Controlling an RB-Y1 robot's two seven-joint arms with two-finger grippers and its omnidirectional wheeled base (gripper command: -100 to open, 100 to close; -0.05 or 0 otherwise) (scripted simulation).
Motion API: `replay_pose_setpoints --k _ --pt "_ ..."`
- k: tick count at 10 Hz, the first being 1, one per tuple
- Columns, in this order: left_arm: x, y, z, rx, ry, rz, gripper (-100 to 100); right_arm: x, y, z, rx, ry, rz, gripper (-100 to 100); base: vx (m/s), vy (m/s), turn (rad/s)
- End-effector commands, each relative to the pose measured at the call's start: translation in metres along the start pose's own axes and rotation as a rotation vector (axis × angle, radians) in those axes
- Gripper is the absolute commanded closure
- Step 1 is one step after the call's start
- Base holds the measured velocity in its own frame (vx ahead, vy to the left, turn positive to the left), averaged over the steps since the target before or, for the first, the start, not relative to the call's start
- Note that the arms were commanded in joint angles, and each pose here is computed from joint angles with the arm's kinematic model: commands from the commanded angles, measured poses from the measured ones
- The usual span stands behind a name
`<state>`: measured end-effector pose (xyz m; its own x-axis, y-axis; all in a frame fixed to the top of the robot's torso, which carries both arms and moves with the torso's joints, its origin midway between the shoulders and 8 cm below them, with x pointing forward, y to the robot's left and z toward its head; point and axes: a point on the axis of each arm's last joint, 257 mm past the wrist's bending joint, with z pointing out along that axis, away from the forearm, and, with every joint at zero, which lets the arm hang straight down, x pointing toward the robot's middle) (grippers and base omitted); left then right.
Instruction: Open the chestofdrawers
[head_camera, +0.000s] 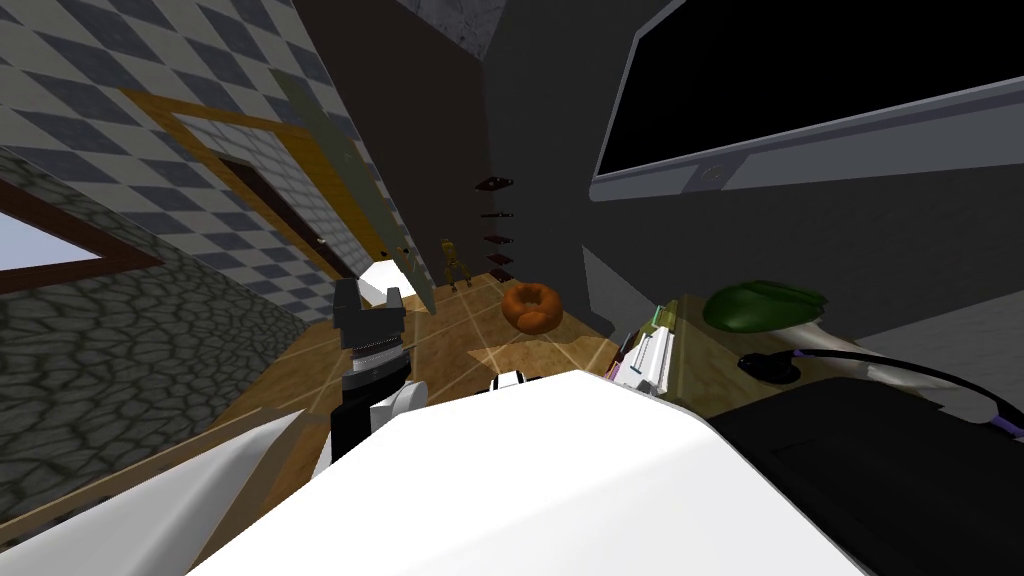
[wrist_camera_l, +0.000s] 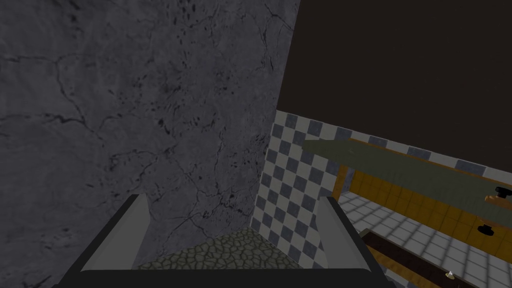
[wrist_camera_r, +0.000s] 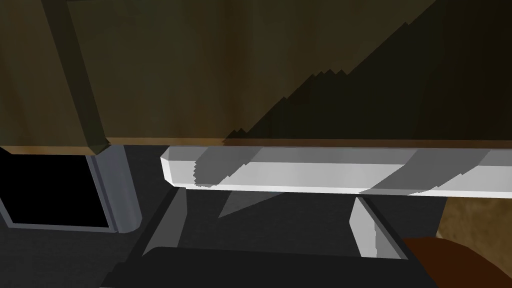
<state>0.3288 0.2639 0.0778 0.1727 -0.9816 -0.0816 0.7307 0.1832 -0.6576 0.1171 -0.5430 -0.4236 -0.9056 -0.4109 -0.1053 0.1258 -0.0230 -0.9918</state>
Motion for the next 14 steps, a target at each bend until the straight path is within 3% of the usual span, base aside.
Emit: replay_pose_setpoints --k 1,2,4,5,6,7,11,13,14 --pt "0.0 0.0 0.0 0.0 0.0 0.0 0 0.009 -0.013 0.017 0.034 -0.003 -0.037 -100 -0.011 0.0 0.002" --pt "0.0 0.0 0.0 0.0 0.0 0.0 0 0.03 -0.011 0.013 0.028 0.008 -0.093 -100 0.006 0.003 0.031" --pt "0.0 0.0 0.0 0.0 0.0 0.0 0 -0.002 -0.013 0.017 0.032 -0.007 0.002 -100 -0.008 0.003 -0.029" --pt "0.0 0.0 0.0 0.0 0.0 0.0 0 -0.003 -0.013 0.017 0.032 -0.008 0.005 -100 0.001 -0.009 0.011" --pt "0.0 0.0 0.0 0.0 0.0 0.0 0 -0.004 -0.013 0.009 0.033 -0.014 0.002 -100 0.033 -0.041 -0.023" --pt "0.0 0.0 0.0 0.0 0.0 0.0 0 0.0 -0.002 -0.005 -0.003 -0.005 -0.002 -100 0.005 0.003 -0.027" --pt "0.0 0.0 0.0 0.0 0.0 0.0 0 0.012 -0.015 0.036 0.013 0.003 -0.009 -100 -0.013 0.077 0.002" --pt "0.0 0.0 0.0 0.0 0.0 0.0 0 0.012 -0.015 0.036 0.013 0.003 -0.009 -100 -0.002 0.028 0.001" --pt "0.0 0.0 0.0 0.0 0.0 0.0 0 0.014 -0.019 0.047 0.017 0.004 -0.01 -100 -0.002 0.034 0.005"
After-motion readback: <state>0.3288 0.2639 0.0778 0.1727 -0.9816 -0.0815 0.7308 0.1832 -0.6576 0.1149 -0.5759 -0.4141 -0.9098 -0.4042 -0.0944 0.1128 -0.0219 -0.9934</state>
